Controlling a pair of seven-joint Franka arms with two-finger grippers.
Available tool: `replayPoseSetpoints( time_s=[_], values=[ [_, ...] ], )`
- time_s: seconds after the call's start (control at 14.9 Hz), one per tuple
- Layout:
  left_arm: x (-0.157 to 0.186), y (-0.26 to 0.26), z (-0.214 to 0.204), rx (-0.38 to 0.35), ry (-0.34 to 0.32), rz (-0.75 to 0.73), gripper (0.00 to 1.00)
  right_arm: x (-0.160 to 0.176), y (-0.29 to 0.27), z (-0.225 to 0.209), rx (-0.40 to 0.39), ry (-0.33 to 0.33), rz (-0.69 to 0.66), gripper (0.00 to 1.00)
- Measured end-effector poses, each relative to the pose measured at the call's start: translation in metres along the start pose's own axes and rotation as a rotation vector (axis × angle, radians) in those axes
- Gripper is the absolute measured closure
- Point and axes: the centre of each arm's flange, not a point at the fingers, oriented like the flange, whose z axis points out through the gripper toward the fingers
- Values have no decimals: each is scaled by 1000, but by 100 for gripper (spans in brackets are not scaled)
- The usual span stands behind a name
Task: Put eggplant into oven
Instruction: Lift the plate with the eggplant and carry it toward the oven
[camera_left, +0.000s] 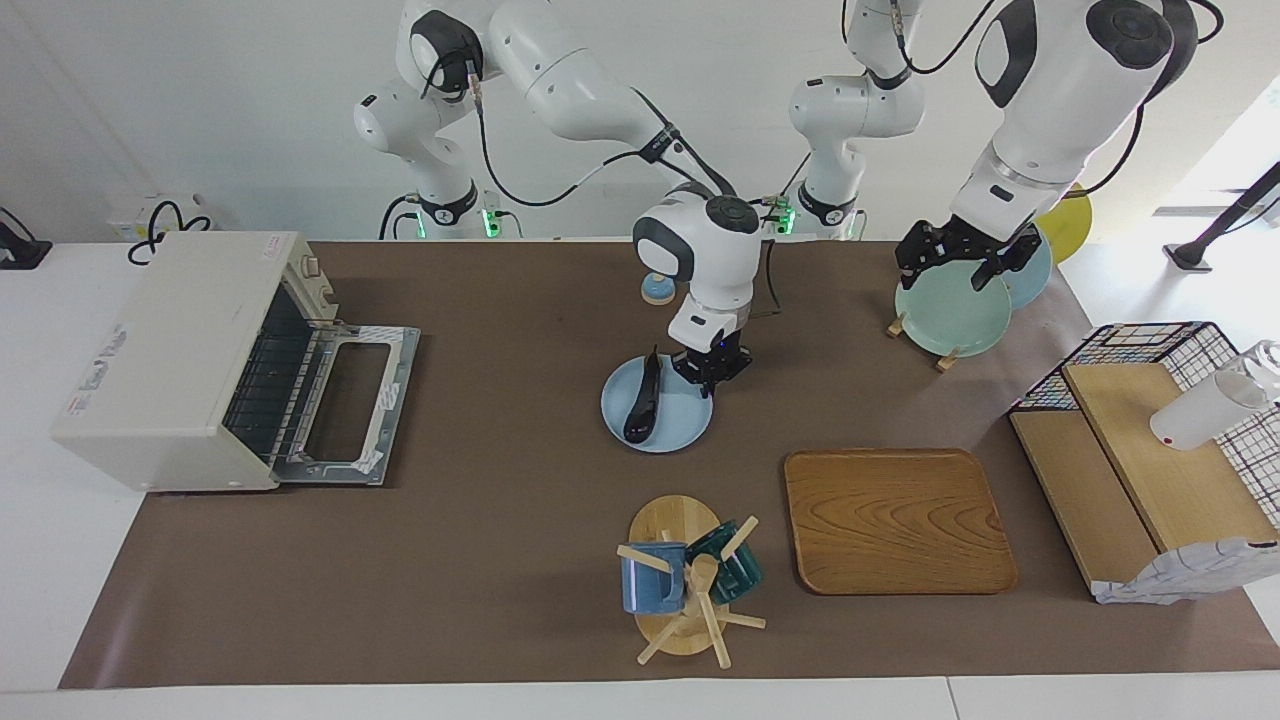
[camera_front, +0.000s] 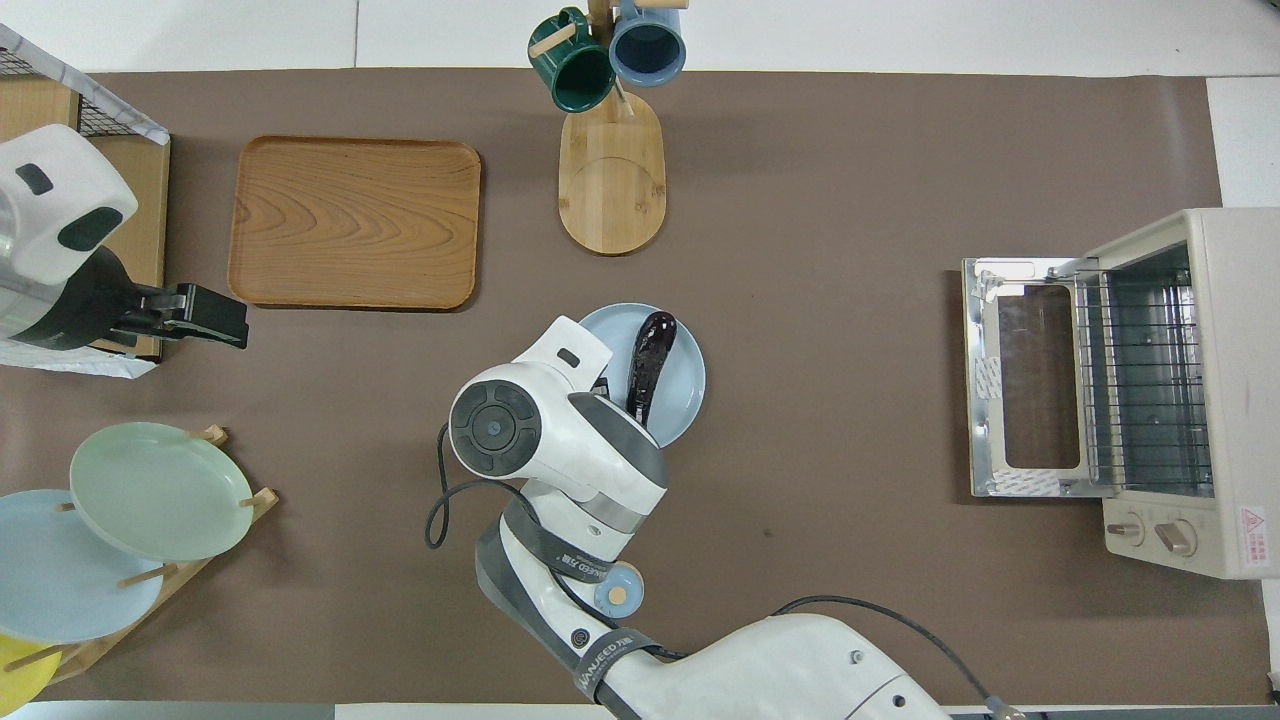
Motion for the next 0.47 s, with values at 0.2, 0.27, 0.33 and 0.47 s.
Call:
replayPoseSetpoints(
  time_s=[0.2, 0.27, 0.33, 0.47],
  values=[
    [1, 0, -3, -1, 11, 0, 0, 4, 7, -12, -103, -25, -26, 97],
    [1, 0, -3, -1, 11, 0, 0, 7, 10, -21, -141, -43, -31, 97],
    [1, 0, -3, -1, 11, 0, 0, 8, 15, -29, -173, -61, -34, 97],
    [1, 0, -3, -1, 11, 0, 0, 10, 31, -40, -225, -100, -16, 97]
  ],
)
